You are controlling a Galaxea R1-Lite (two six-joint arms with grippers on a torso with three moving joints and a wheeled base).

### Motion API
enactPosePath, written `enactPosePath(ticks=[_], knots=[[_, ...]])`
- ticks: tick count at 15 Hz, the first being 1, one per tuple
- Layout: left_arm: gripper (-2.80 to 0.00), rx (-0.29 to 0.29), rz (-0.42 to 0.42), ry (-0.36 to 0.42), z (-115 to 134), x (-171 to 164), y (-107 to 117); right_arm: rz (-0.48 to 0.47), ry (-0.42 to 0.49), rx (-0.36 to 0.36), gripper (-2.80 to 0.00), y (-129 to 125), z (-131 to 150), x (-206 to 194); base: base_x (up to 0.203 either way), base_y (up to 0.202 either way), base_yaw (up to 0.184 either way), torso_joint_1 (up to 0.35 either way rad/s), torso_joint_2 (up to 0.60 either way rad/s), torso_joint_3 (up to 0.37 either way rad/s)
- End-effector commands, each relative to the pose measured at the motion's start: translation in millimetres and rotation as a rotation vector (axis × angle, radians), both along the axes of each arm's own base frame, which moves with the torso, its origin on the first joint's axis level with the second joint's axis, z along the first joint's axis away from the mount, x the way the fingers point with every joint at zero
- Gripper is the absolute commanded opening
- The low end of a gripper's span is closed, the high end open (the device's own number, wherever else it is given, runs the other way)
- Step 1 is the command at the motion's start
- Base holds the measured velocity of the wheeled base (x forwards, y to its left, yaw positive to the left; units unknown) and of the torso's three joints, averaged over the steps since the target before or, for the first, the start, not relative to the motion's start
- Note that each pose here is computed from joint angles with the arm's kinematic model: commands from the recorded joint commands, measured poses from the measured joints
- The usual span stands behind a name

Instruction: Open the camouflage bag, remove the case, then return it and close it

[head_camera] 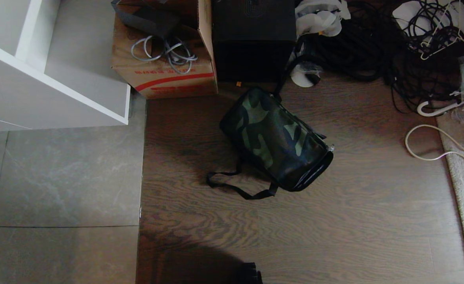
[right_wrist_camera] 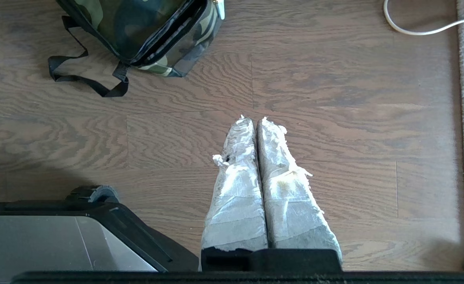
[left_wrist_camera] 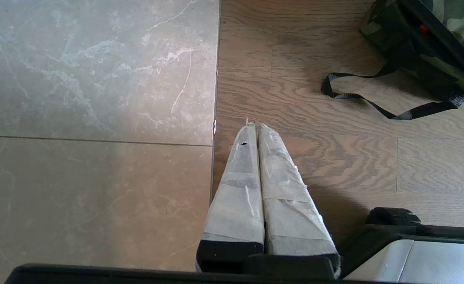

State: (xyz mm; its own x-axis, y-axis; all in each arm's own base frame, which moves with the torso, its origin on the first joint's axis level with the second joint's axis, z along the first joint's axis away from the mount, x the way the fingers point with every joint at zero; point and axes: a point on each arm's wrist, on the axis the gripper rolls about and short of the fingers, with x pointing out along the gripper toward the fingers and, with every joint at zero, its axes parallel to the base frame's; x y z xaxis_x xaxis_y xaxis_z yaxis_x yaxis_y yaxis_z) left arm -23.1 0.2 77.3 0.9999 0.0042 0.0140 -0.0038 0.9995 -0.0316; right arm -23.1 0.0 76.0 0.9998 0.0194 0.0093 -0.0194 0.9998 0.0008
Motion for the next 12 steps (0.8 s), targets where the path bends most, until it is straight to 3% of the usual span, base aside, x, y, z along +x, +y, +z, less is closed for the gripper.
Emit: enactPosePath(ticks=[1, 8, 12], knots=[[-2.8, -0.001, 0.0, 0.002, 0.0, 0.1, 0.0, 0.001, 0.005, -0.001, -2.8, 0.0, -0.3, 0.4, 0.0, 0.0, 0.0, 0.0, 0.0, 0.0], [-2.8, -0.004, 0.0, 0.0, -0.1, 0.0, 0.0, 0.001, 0.005, 0.0, -2.8, 0.0, -0.3, 0.4, 0.0, 0.0, 0.0, 0.0, 0.0, 0.005], [-2.8, -0.005, 0.0, 0.0, 0.1, 0.1, 0.0, 0.001, 0.005, 0.001, -2.8, 0.0, -0.3, 0.4, 0.0, 0.0, 0.0, 0.001, 0.0, 0.152]])
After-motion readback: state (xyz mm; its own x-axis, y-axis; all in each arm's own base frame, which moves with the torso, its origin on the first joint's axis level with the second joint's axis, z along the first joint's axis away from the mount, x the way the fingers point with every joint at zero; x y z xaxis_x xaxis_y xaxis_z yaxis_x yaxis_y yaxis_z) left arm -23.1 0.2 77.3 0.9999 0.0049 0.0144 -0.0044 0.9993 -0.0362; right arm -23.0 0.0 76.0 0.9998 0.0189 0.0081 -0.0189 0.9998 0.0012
